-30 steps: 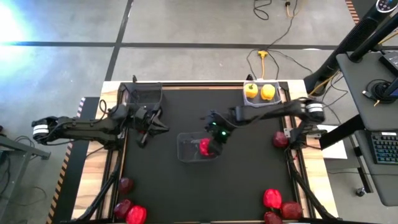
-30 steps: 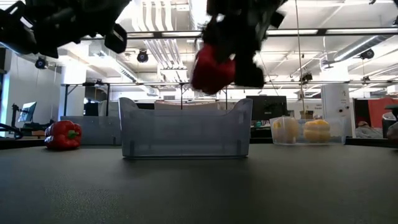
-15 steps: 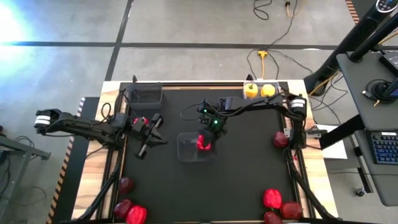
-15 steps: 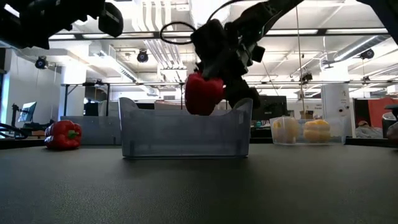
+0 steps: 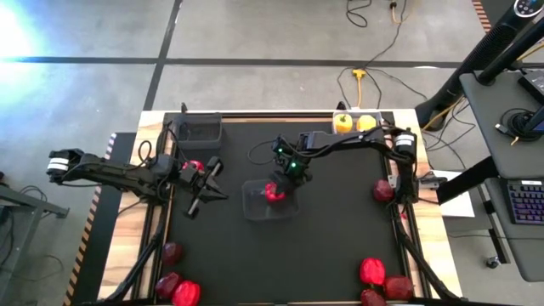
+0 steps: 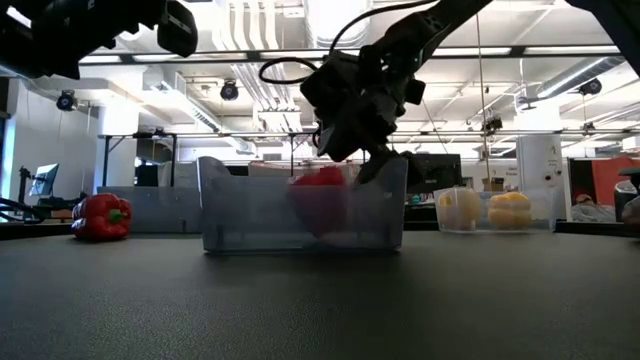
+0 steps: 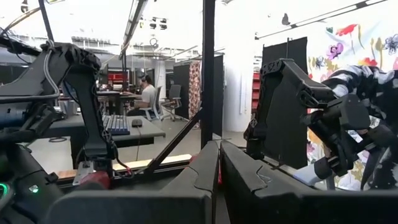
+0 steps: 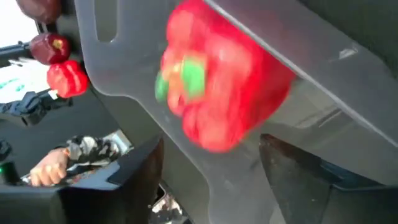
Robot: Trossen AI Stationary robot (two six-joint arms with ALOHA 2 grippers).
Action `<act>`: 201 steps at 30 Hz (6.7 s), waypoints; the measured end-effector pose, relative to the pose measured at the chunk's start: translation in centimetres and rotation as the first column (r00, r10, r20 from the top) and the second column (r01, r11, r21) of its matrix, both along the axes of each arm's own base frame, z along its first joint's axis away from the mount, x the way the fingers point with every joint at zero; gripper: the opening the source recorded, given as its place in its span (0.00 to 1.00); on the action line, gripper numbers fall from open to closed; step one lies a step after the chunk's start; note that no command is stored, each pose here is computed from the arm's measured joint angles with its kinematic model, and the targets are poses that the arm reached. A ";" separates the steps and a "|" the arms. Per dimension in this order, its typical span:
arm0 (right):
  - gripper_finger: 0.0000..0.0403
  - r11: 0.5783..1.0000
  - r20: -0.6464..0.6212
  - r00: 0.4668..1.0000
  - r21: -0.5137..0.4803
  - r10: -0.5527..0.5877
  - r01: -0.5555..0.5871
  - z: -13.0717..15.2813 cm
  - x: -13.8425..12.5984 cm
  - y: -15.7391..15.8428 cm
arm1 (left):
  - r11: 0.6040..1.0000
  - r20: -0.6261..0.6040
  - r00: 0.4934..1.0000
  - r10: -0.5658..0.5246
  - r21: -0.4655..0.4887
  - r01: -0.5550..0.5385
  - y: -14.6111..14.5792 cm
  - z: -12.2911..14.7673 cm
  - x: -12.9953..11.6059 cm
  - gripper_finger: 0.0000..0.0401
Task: Sort produce into baskets
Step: Put the red bell pepper into the bottom black bin
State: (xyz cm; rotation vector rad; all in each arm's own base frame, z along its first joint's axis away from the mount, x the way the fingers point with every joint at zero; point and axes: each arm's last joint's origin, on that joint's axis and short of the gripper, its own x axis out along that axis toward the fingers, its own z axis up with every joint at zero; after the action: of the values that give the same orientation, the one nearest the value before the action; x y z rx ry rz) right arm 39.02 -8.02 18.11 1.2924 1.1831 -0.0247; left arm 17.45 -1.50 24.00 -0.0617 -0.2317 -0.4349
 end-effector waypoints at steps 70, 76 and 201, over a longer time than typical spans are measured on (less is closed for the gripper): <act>0.90 0.012 0.020 0.992 -1.000 0.125 0.018 0.2 -10.7 17.4 | 0.719 -0.753 -0.282 0.594 0.655 -0.234 2.7 2.8 3.4 0.76; 0.90 0.022 0.043 0.989 -0.999 0.139 0.040 0.9 -11.1 17.7 | 0.784 -0.696 -0.434 0.572 0.619 0.039 3.3 0.9 2.6 0.79; 0.89 0.254 0.030 0.966 -0.967 0.256 -0.037 6.1 -14.9 20.7 | 0.788 -0.227 0.777 0.587 -0.060 -0.613 -5.9 1.8 12.9 0.73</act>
State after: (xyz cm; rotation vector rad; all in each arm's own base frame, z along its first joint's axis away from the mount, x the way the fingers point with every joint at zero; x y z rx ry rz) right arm 24.14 12.70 24.25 0.0249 0.8218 -0.4371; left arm 30.30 -7.39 25.76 -0.1535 -0.0725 0.2355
